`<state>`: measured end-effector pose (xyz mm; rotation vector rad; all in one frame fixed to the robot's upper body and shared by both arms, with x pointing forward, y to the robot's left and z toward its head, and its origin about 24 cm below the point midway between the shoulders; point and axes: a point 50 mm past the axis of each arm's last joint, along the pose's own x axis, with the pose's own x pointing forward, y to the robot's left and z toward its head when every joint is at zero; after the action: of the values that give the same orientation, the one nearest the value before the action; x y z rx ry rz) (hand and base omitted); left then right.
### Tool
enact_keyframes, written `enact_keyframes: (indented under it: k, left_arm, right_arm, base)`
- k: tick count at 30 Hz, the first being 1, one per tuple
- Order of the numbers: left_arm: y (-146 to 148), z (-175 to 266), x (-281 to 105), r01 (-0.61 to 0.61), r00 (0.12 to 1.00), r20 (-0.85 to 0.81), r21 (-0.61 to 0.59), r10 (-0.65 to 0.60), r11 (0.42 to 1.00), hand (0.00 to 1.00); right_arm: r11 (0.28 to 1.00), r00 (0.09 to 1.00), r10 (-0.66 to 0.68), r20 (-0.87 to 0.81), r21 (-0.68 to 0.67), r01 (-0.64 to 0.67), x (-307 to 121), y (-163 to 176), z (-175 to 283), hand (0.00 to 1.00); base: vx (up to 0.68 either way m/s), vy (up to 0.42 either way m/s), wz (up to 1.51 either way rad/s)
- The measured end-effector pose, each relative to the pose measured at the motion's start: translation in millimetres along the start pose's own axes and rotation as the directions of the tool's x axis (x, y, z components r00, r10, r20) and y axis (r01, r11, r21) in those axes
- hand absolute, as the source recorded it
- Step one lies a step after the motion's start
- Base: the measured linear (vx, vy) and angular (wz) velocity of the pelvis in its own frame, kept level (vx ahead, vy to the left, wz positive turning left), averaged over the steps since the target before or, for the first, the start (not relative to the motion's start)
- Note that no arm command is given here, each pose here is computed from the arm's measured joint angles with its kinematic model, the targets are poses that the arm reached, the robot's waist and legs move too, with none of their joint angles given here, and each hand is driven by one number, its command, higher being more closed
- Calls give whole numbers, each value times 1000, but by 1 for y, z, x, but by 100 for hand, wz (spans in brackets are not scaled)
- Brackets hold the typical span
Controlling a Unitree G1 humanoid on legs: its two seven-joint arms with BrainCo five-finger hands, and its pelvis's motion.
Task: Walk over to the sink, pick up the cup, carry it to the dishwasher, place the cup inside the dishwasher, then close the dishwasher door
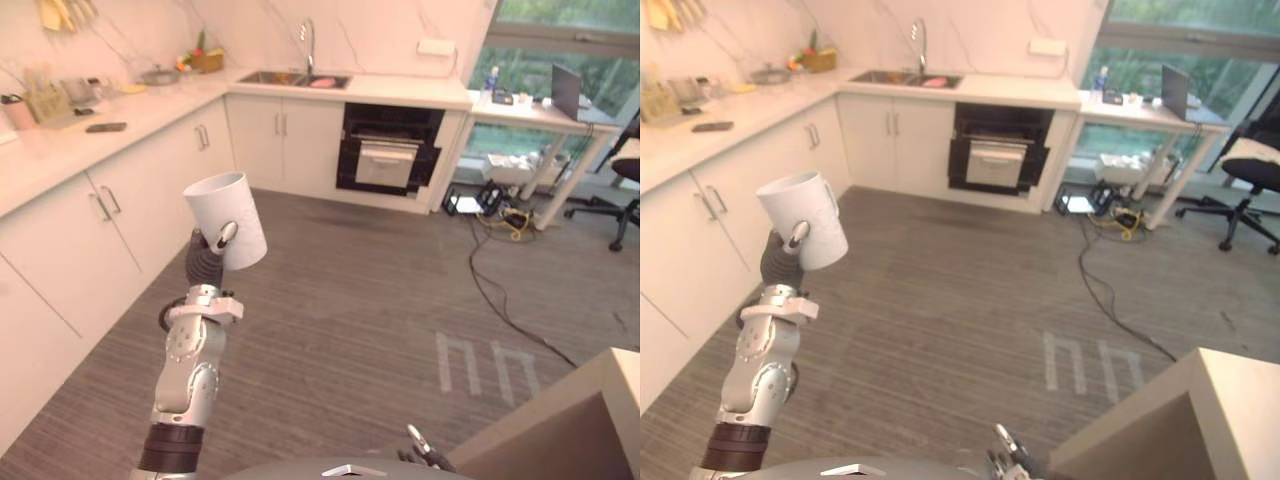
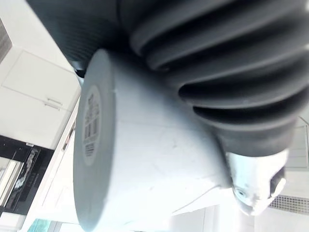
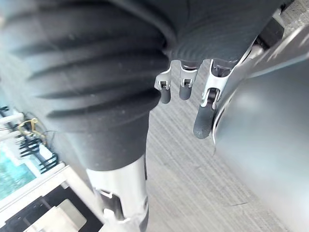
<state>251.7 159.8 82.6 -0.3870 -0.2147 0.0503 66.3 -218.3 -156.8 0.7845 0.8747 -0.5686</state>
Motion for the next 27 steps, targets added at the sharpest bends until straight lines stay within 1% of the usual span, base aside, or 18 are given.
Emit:
enact_keyframes:
  k: [2, 3, 7, 9, 11, 12, 14, 15, 16, 18, 20, 21, 22, 23, 25, 27]
  left_arm:
    - [6, 4, 1, -21, 1000, 22, 10, 21, 1000, 100]
    - [7, 11, 3, -11, 998, 65, 6, 10, 1000, 100]
    - [-3, 19, 4, 45, 994, 97, -5, -45, 999, 100]
    - [-8, 18, 2, 81, 993, 90, -19, -79, 996, 100]
    - [-16, 18, -1, 151, 984, 96, -28, -148, 988, 100]
    - [-18, 20, -2, 165, 981, 104, -28, -162, 986, 100]
    - [-13, 8, -17, 136, 990, 54, -49, -134, 989, 100]
    - [-15, 4, -19, 131, 991, 43, -67, -129, 989, 100]
    - [-19, -3, -26, 114, 993, 20, -108, -112, 988, 100]
    - [-15, -3, -34, 80, 997, 23, -134, -78, 988, 100]
    - [-6, 5, -41, 48, 998, 52, -125, -41, 991, 100]
    - [-4, 7, -43, 42, 998, 60, -121, -35, 992, 100]
    - [0, 10, -46, 30, 997, 74, -112, -22, 993, 100]
    - [0, 12, -47, 29, 996, 81, -109, -20, 994, 100]
    - [4, 18, -51, 17, 994, 105, -99, -6, 995, 100]
    - [4, 21, -56, 14, 994, 113, -97, -3, 995, 100]
  right_arm:
    - [1000, 1000, 2, -3, 25, -2, -1, 2, -7, 0]
    - [998, 1000, 9, -5, 59, -8, -1, 6, -13, 0]
    - [994, 1000, 24, 1, 106, -24, -3, 12, -23, 0]
    - [996, 1000, 12, -5, 93, -11, -5, 8, -25, 0]
    - [996, 999, -34, -29, 84, 37, -15, -7, -37, 0]
    - [996, 999, -38, -27, 74, 40, -16, -9, -38, 0]
    - [998, 998, -54, 6, 21, 54, -19, -17, -33, 0]
    - [998, 998, -55, 28, 12, 55, -19, -17, -29, 0]
    - [999, 997, -44, 69, -13, 45, -17, -17, -18, 0]
    - [996, 992, 1, 127, -89, 10, -18, -12, -5, 0]
    - [972, 972, 127, 196, -219, -83, -15, 12, 17, 0]
    - [962, 962, 173, 213, -245, -119, -14, 23, 23, 0]
    - [936, 930, 272, 246, -293, -196, -12, 48, 36, 0]
    - [921, 910, 320, 264, -312, -233, -12, 61, 43, 0]
    - [850, 827, 483, 287, -381, -364, -10, 115, 60, 0]
    - [822, 793, 532, 295, -405, -401, -10, 138, 66, 0]
  base:
    - [16, 51, 9]
    - [27, -16, 5]
    - [157, -74, 4]
    - [204, -138, 9]
    - [372, -209, 44]
    - [411, -221, 41]
    - [433, -183, 40]
    - [617, -166, 28]
    - [634, -161, 17]
    - [563, -134, -2]
    - [453, -58, -50]
    - [418, -45, -74]
    - [333, -29, -69]
    - [410, -3, -88]
    - [446, 60, -65]
    - [592, 172, -24]
